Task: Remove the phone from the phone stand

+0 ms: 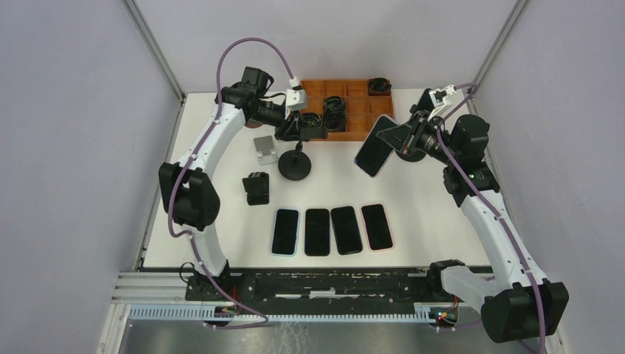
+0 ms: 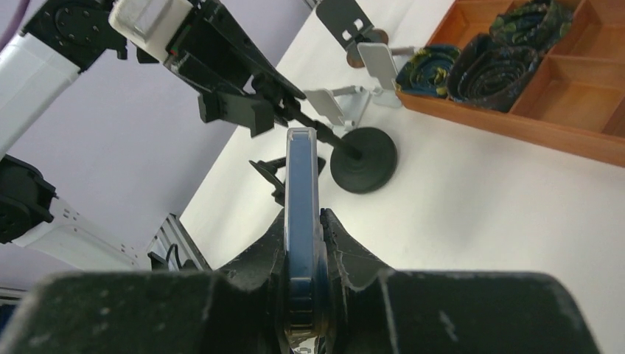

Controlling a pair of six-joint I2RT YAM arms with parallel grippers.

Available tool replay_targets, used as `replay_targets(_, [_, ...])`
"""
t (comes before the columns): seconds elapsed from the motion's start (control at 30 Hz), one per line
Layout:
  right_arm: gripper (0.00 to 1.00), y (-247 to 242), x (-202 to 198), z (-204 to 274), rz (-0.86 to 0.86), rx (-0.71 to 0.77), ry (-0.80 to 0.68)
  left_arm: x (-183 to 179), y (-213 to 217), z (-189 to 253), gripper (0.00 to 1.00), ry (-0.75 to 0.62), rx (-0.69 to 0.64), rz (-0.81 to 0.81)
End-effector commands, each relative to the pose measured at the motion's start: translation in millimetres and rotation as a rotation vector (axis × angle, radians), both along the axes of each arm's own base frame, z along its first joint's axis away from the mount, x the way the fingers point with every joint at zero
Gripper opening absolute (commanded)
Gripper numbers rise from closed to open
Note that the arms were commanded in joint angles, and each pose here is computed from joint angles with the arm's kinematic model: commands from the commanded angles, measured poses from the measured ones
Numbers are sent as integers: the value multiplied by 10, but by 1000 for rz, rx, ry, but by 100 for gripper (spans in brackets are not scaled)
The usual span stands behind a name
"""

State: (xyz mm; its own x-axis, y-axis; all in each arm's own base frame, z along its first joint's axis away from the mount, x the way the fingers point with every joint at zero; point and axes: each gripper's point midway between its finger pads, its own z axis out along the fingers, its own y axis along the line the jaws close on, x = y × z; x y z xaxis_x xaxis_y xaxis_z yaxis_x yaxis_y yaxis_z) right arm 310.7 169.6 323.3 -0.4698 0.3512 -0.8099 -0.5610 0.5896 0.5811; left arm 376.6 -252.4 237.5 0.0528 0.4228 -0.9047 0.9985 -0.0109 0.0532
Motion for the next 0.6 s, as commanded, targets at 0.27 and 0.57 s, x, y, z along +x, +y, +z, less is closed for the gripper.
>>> replay_targets(0.27, [0,280,266,-729,59,-166,124,247,55,290,16,-62,-171,-15])
replay_targets(0.57, [0,428,339,-1080,88,-182,196,290,9,240,14,-21,-232,13])
